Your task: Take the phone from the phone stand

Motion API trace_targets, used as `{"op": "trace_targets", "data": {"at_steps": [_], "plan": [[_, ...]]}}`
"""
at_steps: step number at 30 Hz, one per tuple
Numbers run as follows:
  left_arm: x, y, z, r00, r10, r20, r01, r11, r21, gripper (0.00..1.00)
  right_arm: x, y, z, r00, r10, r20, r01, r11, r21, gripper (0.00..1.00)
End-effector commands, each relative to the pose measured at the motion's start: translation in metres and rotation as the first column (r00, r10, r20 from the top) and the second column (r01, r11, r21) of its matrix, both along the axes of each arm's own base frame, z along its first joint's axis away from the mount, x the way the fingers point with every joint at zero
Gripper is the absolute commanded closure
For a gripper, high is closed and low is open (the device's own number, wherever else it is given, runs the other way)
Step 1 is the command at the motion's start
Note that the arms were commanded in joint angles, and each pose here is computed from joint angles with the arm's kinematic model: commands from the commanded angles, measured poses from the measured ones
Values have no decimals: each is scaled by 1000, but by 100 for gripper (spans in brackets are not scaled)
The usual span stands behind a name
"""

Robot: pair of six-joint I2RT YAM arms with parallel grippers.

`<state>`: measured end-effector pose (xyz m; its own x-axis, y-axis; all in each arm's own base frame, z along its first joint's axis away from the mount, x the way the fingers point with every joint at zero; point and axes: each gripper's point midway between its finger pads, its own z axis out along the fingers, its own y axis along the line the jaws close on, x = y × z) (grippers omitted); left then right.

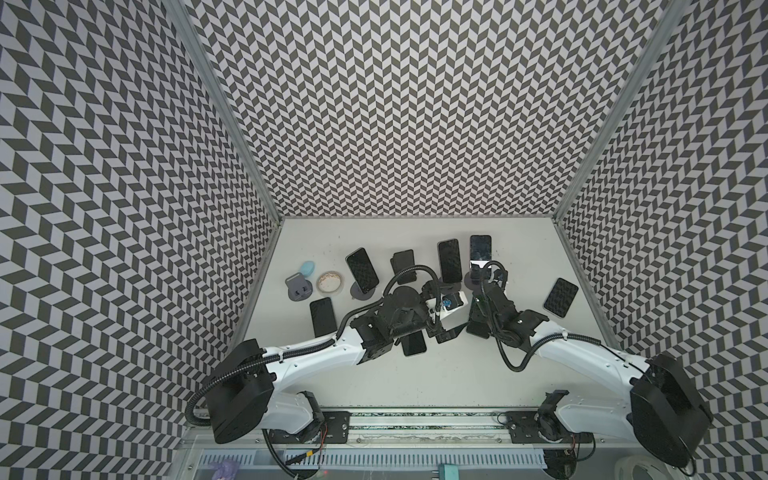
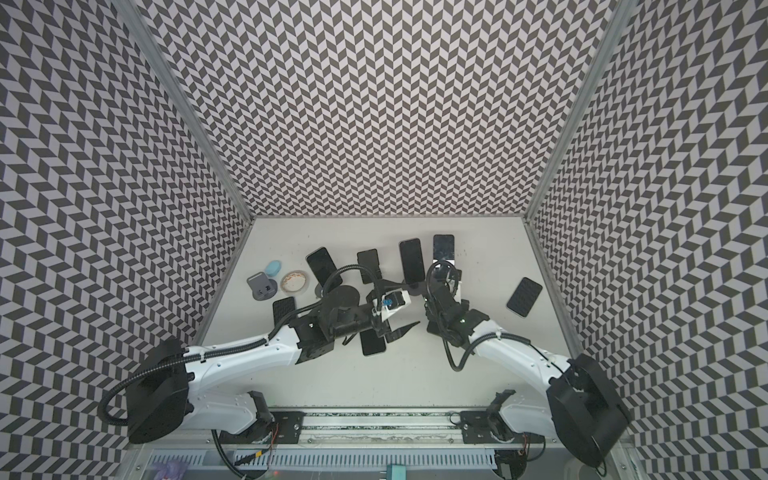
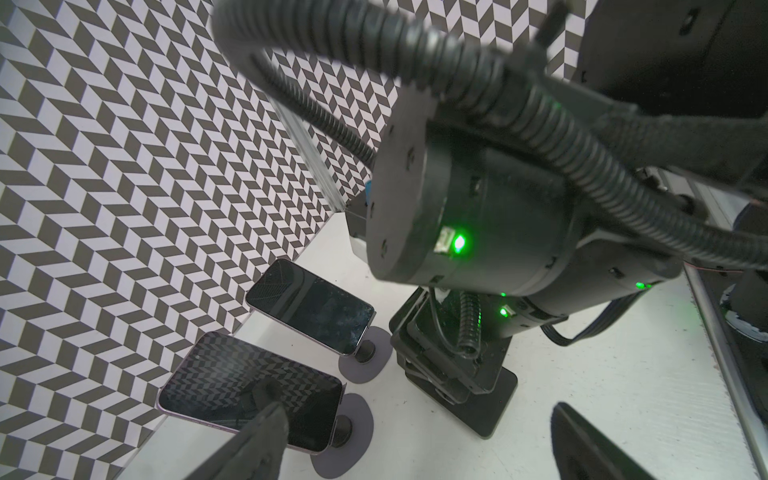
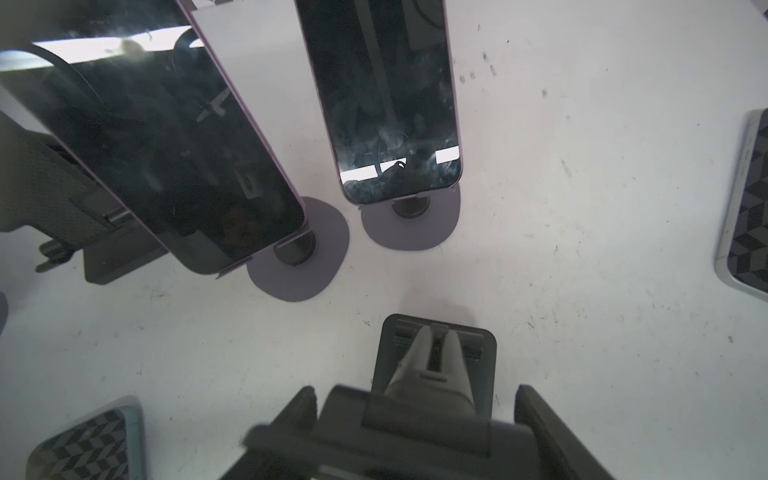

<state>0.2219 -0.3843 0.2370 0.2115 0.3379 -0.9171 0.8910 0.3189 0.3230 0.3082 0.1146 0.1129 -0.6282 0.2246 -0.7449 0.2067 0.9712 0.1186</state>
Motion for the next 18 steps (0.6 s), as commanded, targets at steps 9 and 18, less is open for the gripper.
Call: {"op": "trace_targets", "data": {"at_steps": [9, 18], "plan": [[-2, -6, 5, 1000, -22, -12, 22, 1000, -13, 2, 43, -66, 26, 988, -101, 117, 103, 995, -10, 42], [-4, -14, -7, 997, -43, -68, 41, 999, -22, 2, 86, -117, 22, 978, -167, 124, 166, 986, 15, 42]]}}
